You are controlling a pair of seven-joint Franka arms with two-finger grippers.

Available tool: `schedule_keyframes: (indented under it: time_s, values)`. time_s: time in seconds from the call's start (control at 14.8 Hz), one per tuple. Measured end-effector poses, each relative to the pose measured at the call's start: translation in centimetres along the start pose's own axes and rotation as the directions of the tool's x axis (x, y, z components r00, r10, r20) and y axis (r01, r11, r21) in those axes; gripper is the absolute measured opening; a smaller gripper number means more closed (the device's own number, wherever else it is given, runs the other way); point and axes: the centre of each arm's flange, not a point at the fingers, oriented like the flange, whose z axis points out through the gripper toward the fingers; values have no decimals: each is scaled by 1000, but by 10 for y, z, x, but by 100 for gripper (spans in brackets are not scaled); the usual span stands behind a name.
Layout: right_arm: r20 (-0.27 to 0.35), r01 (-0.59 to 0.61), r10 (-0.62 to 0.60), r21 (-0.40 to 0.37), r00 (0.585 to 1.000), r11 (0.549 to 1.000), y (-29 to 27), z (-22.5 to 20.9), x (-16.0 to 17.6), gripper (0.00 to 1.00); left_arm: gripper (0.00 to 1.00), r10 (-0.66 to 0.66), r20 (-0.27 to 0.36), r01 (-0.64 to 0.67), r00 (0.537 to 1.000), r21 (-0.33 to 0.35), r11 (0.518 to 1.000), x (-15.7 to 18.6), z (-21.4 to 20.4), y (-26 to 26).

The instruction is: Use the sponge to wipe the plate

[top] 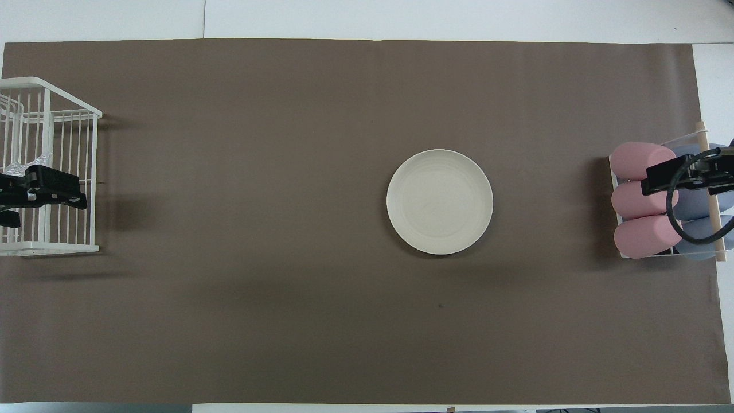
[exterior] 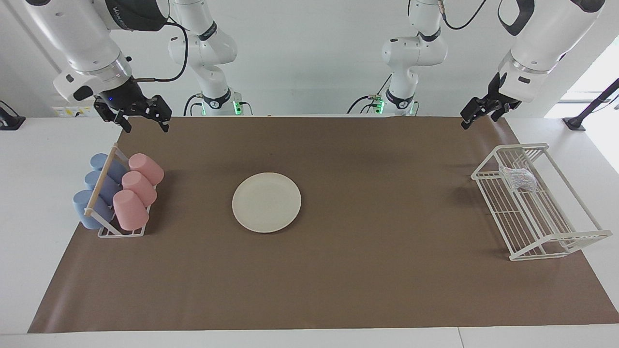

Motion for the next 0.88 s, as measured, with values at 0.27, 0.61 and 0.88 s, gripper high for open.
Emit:
schedule_keyframes:
  time_s: [0.27,0.61,0.88]
  values:
    - [0,-3,3,0,1000,1000,0,0,0,100,100,23,61,-24,998,1,1000,-3,-11,10]
    - [0,-6,6,0,1000,1000,0,0,0,100,100,35,65,-36,997,11,999,8,-8,12]
    - [0,-9,9,0,1000,1000,0,0,0,100,100,32,66,-33,997,11,999,10,-7,10]
